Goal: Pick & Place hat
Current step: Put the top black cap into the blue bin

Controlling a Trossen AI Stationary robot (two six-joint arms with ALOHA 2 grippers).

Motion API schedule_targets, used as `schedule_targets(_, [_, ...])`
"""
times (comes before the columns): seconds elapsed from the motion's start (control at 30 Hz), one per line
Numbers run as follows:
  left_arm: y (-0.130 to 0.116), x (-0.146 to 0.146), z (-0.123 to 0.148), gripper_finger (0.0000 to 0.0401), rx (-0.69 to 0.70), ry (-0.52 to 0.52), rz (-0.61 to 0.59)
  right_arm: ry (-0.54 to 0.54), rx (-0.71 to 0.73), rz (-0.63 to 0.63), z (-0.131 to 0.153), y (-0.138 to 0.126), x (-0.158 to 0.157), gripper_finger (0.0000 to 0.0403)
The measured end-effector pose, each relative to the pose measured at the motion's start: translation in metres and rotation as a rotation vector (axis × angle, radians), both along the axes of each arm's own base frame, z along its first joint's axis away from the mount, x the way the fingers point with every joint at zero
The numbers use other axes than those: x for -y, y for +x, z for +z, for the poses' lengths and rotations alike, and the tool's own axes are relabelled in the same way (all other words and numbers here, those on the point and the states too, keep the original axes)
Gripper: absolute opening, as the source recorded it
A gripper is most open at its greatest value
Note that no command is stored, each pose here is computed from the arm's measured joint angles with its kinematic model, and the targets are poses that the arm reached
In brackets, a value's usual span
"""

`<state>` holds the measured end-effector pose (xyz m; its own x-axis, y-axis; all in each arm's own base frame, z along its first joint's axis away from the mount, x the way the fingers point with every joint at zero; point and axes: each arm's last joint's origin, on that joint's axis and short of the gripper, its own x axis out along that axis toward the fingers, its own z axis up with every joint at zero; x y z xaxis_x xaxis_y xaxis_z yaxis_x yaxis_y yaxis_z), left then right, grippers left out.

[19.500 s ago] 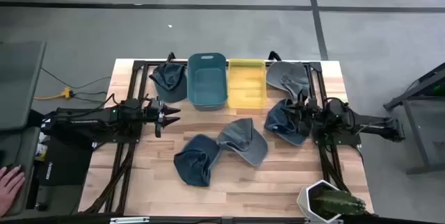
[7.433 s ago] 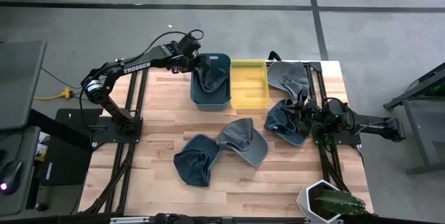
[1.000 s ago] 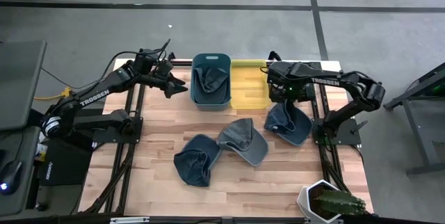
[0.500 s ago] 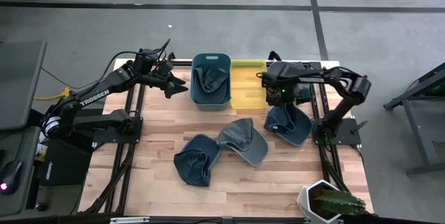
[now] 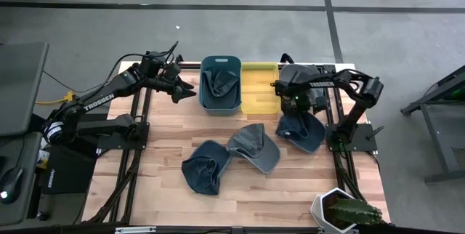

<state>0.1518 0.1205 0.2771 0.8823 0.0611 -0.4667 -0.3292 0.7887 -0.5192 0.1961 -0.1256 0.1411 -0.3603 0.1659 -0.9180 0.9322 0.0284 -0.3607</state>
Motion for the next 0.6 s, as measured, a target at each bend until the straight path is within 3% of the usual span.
schedule_targets(0.17, [0.0, 0.0, 0.0, 0.0232, -0.001, -0.003, 0.002, 0.06, 0.015, -0.01, -0.013, -0.008, -0.011, 0.0306])
schedule_targets(0.4, [0.0, 0.0, 0.0, 0.0232, 0.002, -0.018, 0.007, 0.061, 0.027, 0.017, -0.012, -0.008, -0.014, 0.0302])
schedule_targets(0.6, [0.0, 0.0, 0.0, 0.0232, -0.002, -0.017, 0.017, 0.045, 0.064, 0.014, -0.005, -0.008, -0.014, 0.0242])
